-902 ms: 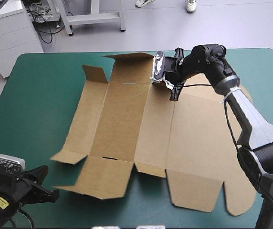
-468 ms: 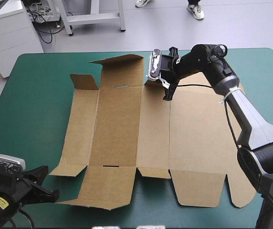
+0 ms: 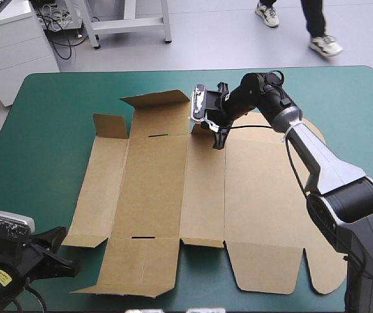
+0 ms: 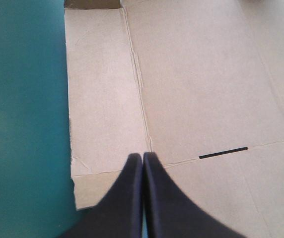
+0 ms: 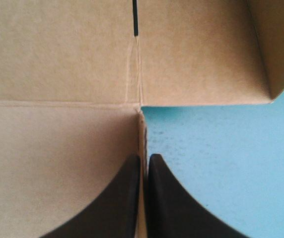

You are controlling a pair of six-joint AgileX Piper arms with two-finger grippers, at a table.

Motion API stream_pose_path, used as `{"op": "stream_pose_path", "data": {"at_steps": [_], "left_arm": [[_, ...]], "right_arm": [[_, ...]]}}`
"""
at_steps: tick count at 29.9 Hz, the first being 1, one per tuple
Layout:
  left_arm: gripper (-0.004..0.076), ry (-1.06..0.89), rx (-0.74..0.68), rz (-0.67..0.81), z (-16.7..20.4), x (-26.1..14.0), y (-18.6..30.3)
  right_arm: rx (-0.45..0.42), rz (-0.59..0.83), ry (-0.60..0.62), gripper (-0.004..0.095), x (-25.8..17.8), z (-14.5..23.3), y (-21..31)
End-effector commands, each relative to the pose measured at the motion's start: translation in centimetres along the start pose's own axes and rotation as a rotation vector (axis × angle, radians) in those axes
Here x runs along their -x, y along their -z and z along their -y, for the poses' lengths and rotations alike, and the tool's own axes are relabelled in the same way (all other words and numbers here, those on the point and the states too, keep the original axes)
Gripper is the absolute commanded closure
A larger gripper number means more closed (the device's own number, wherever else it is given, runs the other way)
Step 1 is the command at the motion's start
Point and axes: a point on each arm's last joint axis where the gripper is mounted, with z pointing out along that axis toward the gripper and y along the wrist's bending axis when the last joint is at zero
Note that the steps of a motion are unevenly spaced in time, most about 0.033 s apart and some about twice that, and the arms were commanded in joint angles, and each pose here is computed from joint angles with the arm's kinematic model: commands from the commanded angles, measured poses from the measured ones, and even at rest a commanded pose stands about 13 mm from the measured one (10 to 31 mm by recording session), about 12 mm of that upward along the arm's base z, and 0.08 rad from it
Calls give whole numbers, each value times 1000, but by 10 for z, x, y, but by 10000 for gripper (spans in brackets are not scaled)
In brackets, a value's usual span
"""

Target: Fold the box

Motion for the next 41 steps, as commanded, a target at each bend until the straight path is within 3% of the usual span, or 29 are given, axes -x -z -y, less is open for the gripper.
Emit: {"op": "stream_pose_path", "data": {"at_steps": [1,4,6,13,18,25,31,35,41], "left_arm": [[756,13,-12,72,1,13,3],[756,11,-9,73,1,13,3],[756,11,-9,73,1,13,3],[756,11,-9,73,1,13,3],[756,11,-9,73,1,13,3],[756,9,-5,74,1,13,3],[756,9,-4,79,1,13,3],[756,9,-4,81,1,14,3],[756,9,-4,81,1,14,3]], "right_arm": [[-102,54,20,676,16,7,36],[-109,35,33,463,14,7,36],[-113,36,28,377,15,7,38],[-128,23,-119,383,20,6,63],[-211,-84,-290,504,15,7,103],[-287,-95,-691,932,-19,12,154],[-358,-7,-905,922,-40,7,203],[-389,-7,-959,922,-50,-9,225],[-366,-84,-990,920,-72,-52,230]]}}
